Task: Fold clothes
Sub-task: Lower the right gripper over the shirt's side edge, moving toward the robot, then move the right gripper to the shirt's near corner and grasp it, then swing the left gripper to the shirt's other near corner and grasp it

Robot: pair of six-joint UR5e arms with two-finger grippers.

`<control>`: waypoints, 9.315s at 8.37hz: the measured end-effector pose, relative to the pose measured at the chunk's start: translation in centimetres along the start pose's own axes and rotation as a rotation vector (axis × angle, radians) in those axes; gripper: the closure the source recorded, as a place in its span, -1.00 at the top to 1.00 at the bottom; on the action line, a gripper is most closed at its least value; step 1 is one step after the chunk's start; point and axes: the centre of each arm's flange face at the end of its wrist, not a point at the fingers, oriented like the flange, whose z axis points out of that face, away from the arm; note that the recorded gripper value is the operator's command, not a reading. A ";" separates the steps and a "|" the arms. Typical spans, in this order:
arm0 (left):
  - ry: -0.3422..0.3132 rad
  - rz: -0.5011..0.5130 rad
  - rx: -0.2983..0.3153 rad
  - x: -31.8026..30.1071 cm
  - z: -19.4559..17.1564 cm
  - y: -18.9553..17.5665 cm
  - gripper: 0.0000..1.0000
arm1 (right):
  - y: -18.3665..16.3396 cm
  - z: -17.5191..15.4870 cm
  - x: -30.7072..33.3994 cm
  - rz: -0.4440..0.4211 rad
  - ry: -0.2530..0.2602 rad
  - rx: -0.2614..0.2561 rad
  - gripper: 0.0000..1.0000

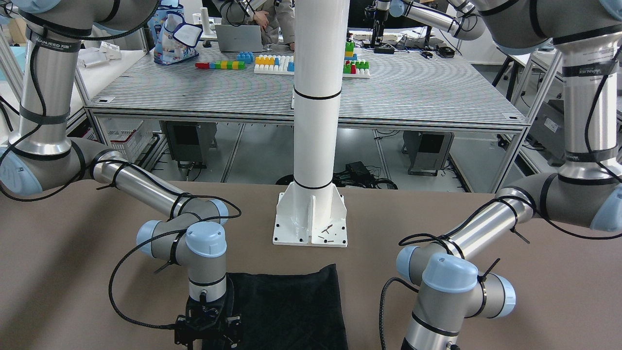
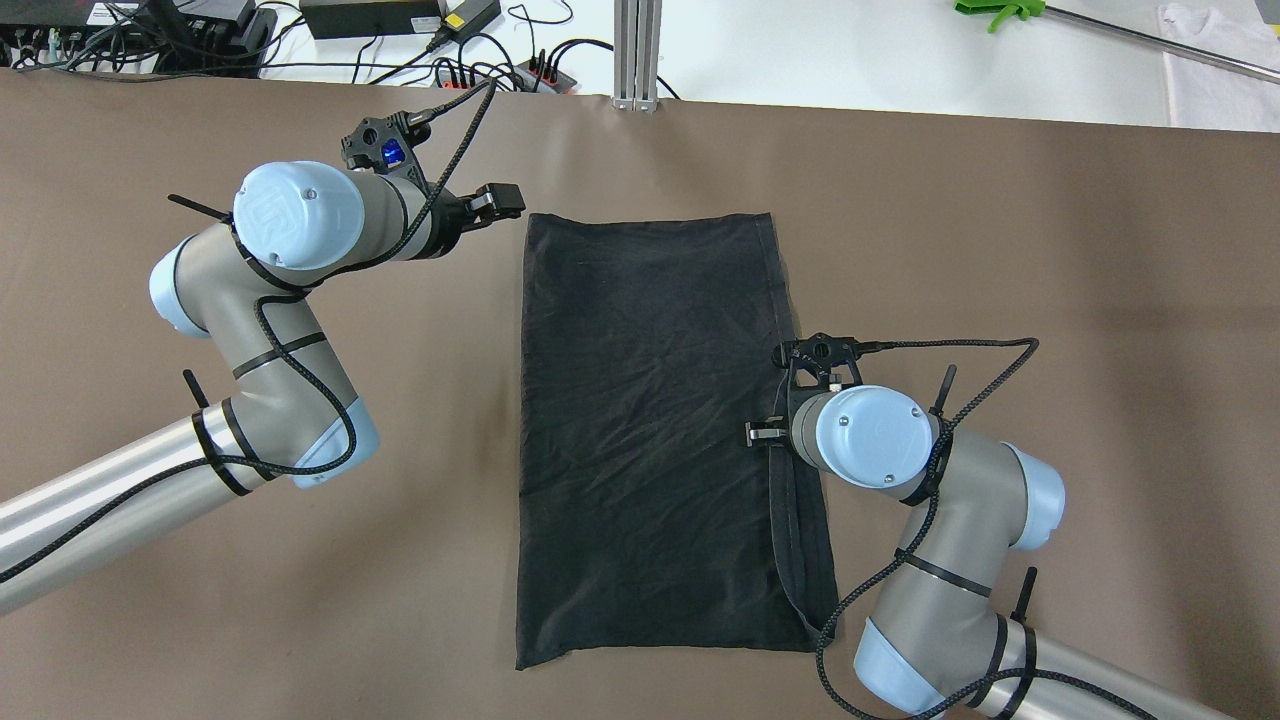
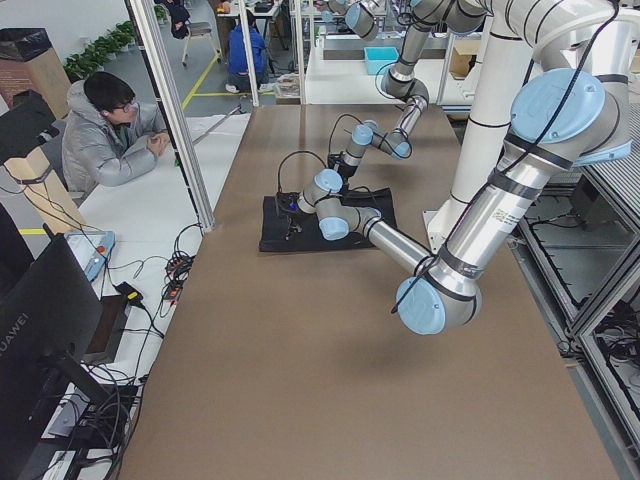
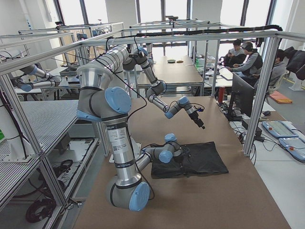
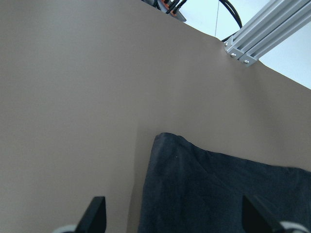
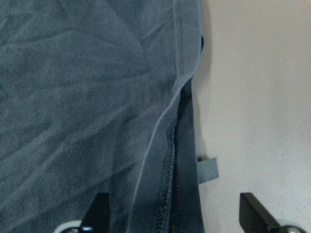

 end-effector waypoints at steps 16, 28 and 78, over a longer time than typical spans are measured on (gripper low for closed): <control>-0.005 -0.006 0.005 -0.2 0.2 -0.5 1.00 | 0.3 -9.1 -0.9 0.105 -0.396 0.044 0.89; -0.007 -0.007 0.022 -0.1 0.2 -0.3 1.00 | 4.9 -0.7 4.3 0.129 -0.372 -0.005 0.89; 0.046 -0.263 -0.176 -9.6 -13.2 38.4 1.00 | 15.3 -6.8 -3.1 0.390 -0.479 -0.182 -1.00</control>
